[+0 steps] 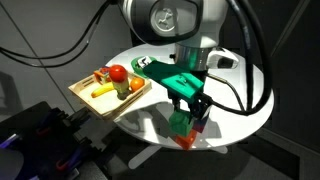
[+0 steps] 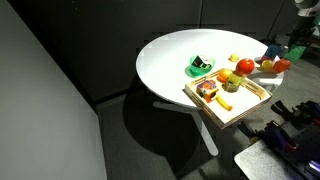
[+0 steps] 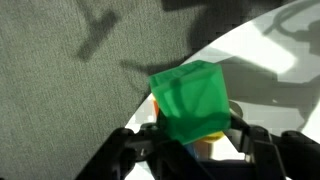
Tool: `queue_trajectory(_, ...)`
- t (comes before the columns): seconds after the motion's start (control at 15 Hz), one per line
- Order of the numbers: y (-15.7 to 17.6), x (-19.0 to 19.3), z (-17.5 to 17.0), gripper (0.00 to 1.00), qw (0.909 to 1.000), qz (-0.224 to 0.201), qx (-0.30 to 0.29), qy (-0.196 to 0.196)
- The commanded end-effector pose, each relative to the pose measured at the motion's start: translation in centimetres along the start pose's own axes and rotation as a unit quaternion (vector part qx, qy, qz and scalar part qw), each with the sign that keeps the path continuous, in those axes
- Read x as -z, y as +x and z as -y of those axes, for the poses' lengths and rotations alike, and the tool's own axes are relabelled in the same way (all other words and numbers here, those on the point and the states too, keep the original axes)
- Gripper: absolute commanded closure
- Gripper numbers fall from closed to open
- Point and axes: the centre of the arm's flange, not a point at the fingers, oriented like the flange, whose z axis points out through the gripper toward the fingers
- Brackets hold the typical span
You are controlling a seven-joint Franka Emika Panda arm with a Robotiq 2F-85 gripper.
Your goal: Put the green block in the box
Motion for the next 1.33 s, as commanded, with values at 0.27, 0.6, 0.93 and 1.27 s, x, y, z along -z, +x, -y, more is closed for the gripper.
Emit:
queue_trajectory(0.27,-0.3,3.2,3.8,0.67,0.9966,0.007,-0.082,0.003)
queue_trajectory(0.6,-0.3,4.8,6.9,0.67,0.9949,-0.004,-0.100,0.003)
queue_trajectory(0.93,-1.3,6.9,9.6,0.67,0.9975,-0.015,-0.069,0.011)
queue_trajectory(1.27,-3.1,8.6,12.1,0.67,0.9994,-0.021,-0.021,0.021)
